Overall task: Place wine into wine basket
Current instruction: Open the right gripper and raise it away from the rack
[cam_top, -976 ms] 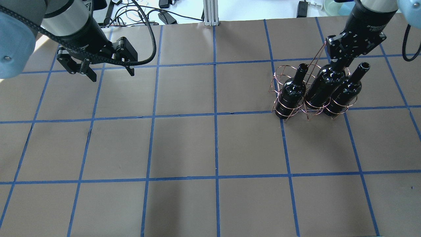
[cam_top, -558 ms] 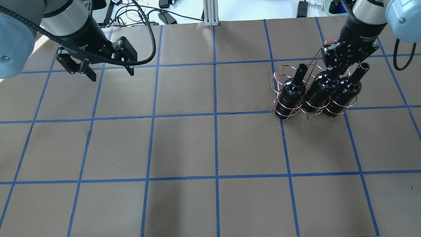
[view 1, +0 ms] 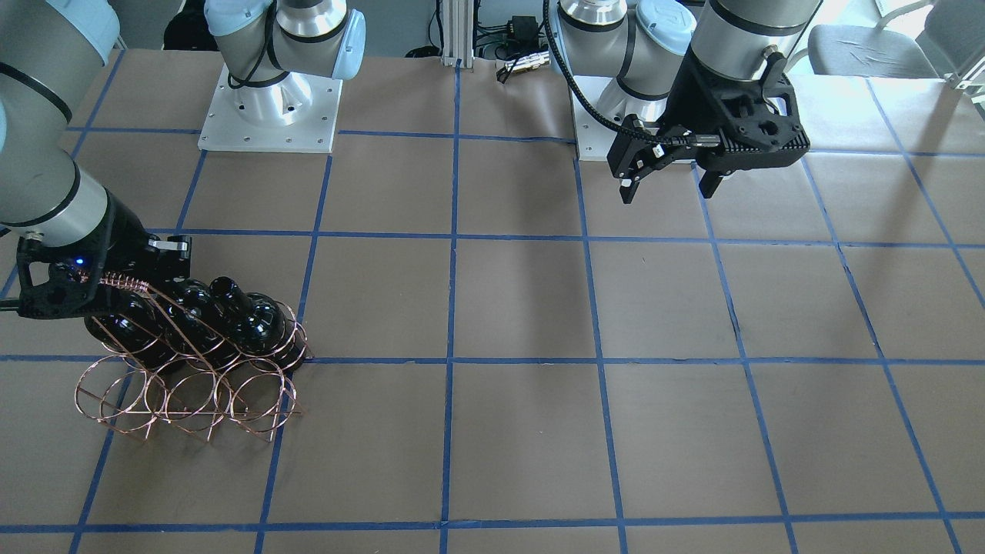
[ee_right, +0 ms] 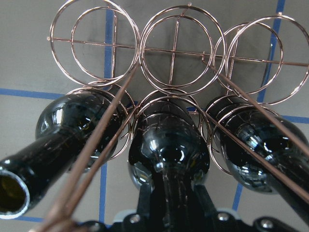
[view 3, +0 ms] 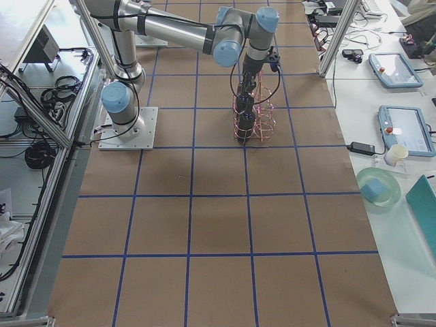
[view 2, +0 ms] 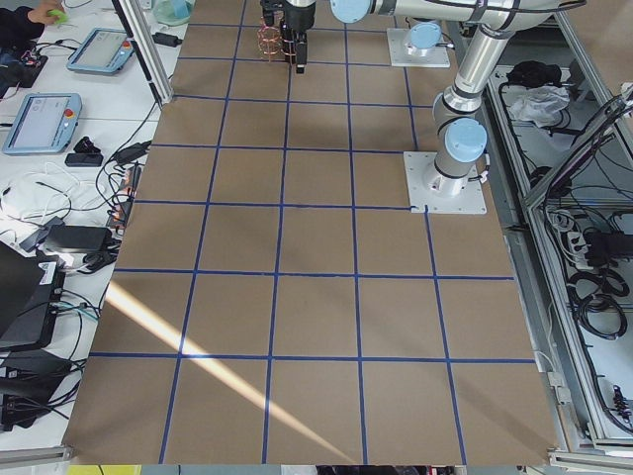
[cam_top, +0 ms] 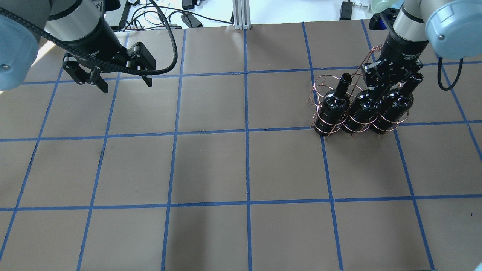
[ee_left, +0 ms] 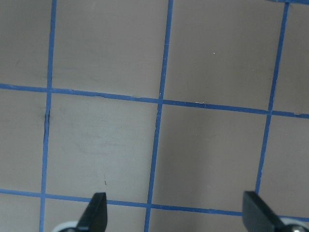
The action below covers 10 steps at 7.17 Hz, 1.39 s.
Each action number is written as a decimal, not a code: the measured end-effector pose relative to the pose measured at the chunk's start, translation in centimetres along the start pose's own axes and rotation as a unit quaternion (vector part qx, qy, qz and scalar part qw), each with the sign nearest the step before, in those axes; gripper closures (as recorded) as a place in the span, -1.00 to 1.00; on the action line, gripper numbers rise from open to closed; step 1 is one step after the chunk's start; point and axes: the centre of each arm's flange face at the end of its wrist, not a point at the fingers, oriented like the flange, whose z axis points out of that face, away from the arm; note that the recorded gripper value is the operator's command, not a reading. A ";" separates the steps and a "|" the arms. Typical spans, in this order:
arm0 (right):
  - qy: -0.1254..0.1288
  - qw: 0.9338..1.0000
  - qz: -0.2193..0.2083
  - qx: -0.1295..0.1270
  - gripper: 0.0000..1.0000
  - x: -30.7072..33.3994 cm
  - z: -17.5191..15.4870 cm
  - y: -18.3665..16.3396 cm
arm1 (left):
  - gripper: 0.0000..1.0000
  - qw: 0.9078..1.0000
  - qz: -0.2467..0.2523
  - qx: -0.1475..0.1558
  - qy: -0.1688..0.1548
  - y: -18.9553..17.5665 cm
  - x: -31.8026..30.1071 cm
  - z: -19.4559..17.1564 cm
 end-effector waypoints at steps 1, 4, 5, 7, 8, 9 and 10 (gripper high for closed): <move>0.000 1.000 0.002 -0.001 -0.62 0.0 0.3 0.0 | -1.00 1.000 0.000 0.000 0.000 0.0 0.0 0.0; 0.040 0.999 0.006 0.000 -0.99 0.8 -1.0 0.2 | -1.00 1.000 0.000 0.000 0.001 0.0 0.0 0.0; 0.037 0.999 0.005 0.009 -0.99 0.6 -2.8 0.3 | -1.00 1.000 0.000 -0.001 0.002 0.0 0.1 0.1; 0.008 1.000 -0.007 0.029 -0.98 -2.0 -7.9 1.7 | -1.00 1.000 0.000 -0.001 0.001 0.0 0.1 0.1; 0.006 0.999 -0.019 0.039 -0.99 -4.1 -9.8 2.7 | -1.00 1.000 0.001 0.000 0.000 0.0 0.1 0.0; 0.004 0.998 -0.026 0.049 -0.98 -6.5 -11.3 4.0 | -1.00 1.000 0.000 0.000 -0.001 0.0 0.0 0.0; 0.004 0.998 -0.025 0.057 -0.99 -8.2 -12.6 5.4 | -1.00 1.000 0.000 0.000 -0.001 0.0 0.0 0.0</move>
